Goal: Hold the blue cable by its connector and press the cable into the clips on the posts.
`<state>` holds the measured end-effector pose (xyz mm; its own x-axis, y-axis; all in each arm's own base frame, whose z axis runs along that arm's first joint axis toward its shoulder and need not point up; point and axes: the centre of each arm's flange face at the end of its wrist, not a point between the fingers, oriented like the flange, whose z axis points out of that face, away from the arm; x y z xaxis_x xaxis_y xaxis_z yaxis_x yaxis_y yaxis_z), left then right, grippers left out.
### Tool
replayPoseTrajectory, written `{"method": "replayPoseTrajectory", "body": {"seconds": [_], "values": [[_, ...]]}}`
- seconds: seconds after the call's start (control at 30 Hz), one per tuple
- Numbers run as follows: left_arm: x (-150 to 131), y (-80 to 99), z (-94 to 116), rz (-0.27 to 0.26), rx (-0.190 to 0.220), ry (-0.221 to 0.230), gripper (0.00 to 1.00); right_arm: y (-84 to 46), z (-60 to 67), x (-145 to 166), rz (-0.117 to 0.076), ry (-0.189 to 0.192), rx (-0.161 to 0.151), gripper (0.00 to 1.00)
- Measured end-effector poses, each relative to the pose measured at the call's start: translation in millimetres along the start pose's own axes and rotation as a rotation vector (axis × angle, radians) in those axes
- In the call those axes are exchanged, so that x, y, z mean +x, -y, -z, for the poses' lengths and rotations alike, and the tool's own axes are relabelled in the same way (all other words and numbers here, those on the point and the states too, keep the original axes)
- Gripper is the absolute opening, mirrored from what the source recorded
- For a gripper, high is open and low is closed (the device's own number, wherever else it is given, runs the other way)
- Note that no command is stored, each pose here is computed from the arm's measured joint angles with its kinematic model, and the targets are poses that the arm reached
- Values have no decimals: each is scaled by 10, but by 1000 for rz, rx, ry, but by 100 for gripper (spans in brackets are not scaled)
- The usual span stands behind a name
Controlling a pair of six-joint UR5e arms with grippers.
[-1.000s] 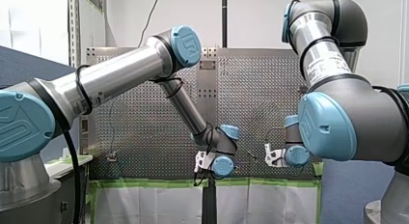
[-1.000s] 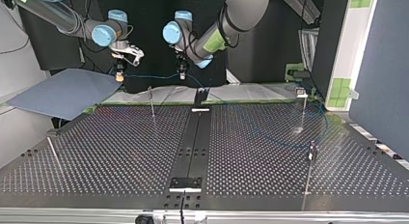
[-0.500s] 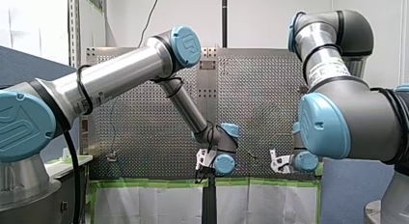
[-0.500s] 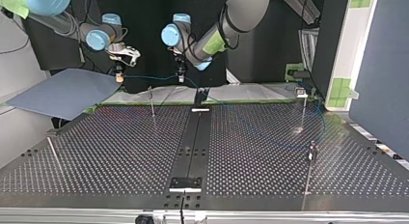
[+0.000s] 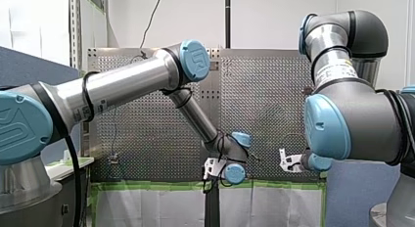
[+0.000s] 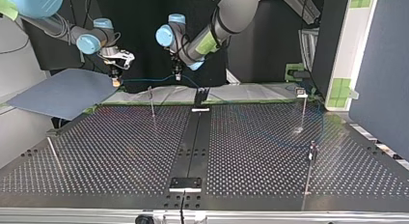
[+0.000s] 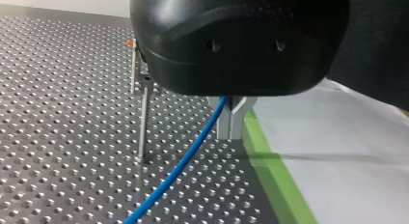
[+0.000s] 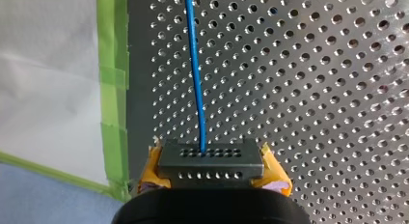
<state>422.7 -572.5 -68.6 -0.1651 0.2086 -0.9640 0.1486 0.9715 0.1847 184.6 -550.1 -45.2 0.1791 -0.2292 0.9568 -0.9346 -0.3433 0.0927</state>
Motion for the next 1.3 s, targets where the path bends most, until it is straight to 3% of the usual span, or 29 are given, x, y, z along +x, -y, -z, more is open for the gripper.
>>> {"method": "replayPoseTrajectory", "body": {"seconds": [0.3, 0.5, 0.7, 1.3], "values": [[-224, 107, -129, 41, 2, 42, 2, -150, -81, 71, -24, -26, 51, 0], [-298, 143, -178, 50, 20, 54, 2, -290, -100, 77, -47, -29, 36, 0], [-297, 134, -211, 47, 35, 52, 2, -405, -118, 87, -56, -31, 19, 0], [-271, 79, -449, 44, 47, 48, 2, -437, -165, 130, -54, -42, 13, 0]]}}
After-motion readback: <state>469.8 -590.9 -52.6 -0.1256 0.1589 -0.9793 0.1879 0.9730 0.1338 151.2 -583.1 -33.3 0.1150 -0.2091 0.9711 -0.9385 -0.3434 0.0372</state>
